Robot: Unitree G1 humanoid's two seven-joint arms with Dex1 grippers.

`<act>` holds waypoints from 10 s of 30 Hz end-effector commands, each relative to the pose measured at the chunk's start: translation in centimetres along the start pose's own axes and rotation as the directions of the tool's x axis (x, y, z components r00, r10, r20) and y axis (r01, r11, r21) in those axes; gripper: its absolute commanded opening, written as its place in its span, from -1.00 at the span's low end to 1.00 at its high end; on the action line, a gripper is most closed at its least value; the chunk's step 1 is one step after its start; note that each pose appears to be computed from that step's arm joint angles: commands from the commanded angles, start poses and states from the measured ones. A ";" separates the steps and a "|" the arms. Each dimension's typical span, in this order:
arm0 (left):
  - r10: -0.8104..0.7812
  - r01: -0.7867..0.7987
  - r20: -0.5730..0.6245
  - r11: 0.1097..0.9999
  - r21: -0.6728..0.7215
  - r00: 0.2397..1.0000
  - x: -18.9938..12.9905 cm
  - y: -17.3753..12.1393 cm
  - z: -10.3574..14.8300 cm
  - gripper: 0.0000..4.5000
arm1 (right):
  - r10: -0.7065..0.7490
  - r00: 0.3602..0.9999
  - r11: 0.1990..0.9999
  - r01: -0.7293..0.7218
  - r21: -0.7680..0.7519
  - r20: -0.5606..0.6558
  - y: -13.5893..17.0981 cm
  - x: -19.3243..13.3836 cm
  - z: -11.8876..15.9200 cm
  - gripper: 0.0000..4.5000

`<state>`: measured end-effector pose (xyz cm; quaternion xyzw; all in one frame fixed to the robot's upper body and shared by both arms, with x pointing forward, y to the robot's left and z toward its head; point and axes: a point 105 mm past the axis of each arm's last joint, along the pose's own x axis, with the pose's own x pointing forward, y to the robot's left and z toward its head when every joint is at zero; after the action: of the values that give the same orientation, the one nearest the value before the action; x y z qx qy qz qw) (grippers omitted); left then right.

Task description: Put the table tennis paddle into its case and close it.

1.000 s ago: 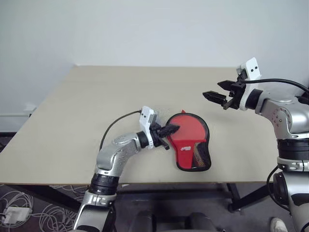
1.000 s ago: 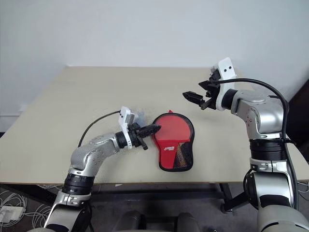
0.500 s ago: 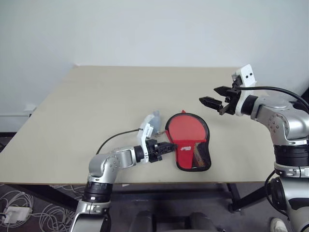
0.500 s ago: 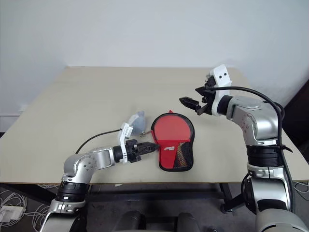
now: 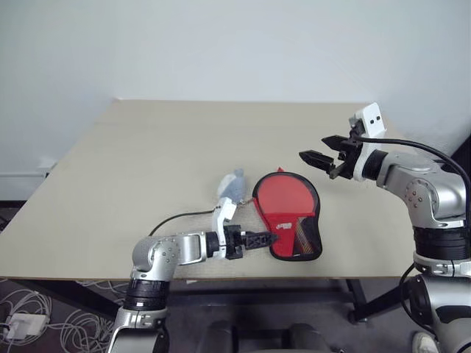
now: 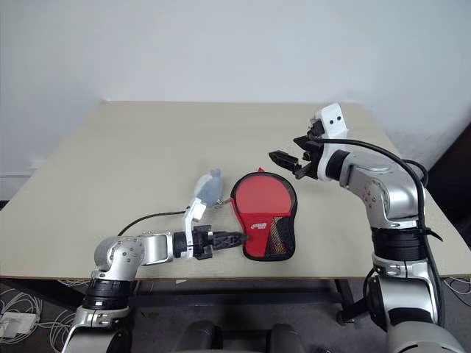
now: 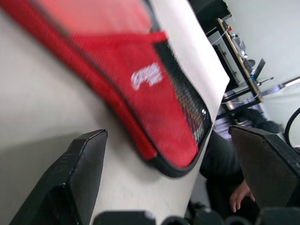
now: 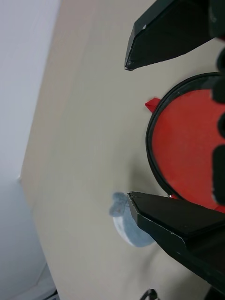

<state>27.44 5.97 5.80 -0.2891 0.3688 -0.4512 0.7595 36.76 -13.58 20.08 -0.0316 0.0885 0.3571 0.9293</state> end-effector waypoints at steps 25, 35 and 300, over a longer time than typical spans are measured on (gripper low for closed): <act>-0.120 0.109 -0.047 0.974 -0.199 0.992 3.5 -1.5 1.5 0.96 | 0.009 0.998 0.999 -0.012 0.039 0.070 2.1 0.1 0.7 1.00; -0.088 0.070 -0.085 0.978 -0.195 0.993 4.0 -1.6 1.5 0.96 | 0.008 0.997 0.999 -0.011 0.041 0.074 2.3 0.1 0.8 1.00; 0.047 0.008 -0.050 0.639 0.769 0.998 9.4 -0.5 -1.9 -1.00 | -0.137 0.806 0.824 -0.230 -0.518 -0.575 -6.8 5.3 -4.5 -0.99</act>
<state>28.70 -3.41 4.12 0.0700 0.1332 -0.5759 0.8036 44.17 -15.36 12.63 -0.4025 0.2844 0.3688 0.7881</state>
